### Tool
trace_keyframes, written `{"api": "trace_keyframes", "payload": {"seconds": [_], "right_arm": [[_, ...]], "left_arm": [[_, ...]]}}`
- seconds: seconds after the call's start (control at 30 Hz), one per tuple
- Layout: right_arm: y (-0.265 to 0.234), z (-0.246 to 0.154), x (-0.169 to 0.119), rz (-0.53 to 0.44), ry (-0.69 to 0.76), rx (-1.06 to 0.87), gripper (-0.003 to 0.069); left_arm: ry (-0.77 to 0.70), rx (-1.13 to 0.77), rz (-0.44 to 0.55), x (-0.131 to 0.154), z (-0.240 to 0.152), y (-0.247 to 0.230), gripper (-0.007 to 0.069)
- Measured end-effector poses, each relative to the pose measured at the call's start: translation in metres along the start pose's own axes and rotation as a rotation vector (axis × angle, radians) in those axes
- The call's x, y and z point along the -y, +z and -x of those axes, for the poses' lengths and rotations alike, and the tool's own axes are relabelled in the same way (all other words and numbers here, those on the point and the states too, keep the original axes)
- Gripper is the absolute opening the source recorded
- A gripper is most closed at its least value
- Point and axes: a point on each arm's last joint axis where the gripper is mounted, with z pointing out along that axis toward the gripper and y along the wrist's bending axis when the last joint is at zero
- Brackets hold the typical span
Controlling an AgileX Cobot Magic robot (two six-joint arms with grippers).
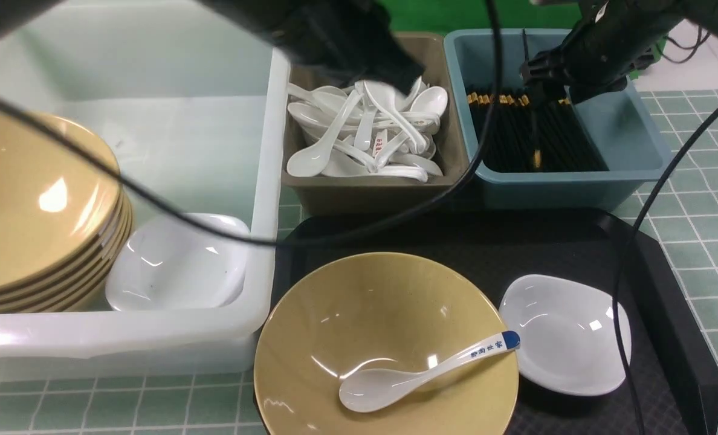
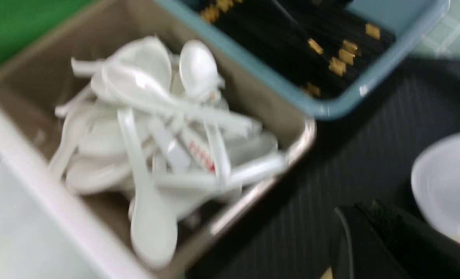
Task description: On blue table put chopsticks spoon bowls plates into blue grey white boxes.
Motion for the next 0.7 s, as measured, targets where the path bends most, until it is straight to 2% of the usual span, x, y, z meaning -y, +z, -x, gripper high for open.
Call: {"api": "trace_keyframes", "payload": {"seconds": [0.13, 0.23, 0.27, 0.4, 0.5, 0.53, 0.6, 0.7], "right_arm": [[-0.048, 0.001, -0.033, 0.133, -0.212, -0.012, 0.0542], [-0.087, 0.000, -0.061, 0.166, -0.320, 0.051, 0.0543], [-0.105, -0.005, -0.079, 0.187, -0.380, 0.073, 0.0542], [-0.133, -0.030, -0.120, 0.239, -0.558, 0.077, 0.0544], [-0.137, -0.058, -0.150, 0.296, -0.722, 0.032, 0.0544], [-0.133, -0.076, -0.166, 0.333, -0.823, -0.007, 0.0544], [-0.124, -0.095, -0.181, 0.369, -0.951, -0.056, 0.0544], [-0.098, -0.133, -0.208, 0.419, -1.238, -0.178, 0.0544]], "left_arm": [[0.004, -0.048, -0.003, 0.007, -0.035, -0.030, 0.0006], [0.003, -0.044, -0.002, 0.012, -0.060, -0.055, 0.0006], [0.001, -0.042, -0.001, 0.015, -0.075, -0.066, 0.0006], [0.001, -0.035, 0.000, 0.021, -0.103, -0.085, 0.0006], [0.001, -0.039, -0.001, 0.025, -0.122, -0.092, 0.0006], [0.002, -0.035, 0.000, 0.027, -0.129, -0.097, 0.0006], [0.001, -0.042, -0.001, 0.029, -0.139, -0.098, 0.0006], [0.001, -0.056, -0.005, 0.032, -0.153, -0.098, 0.0006]]}}
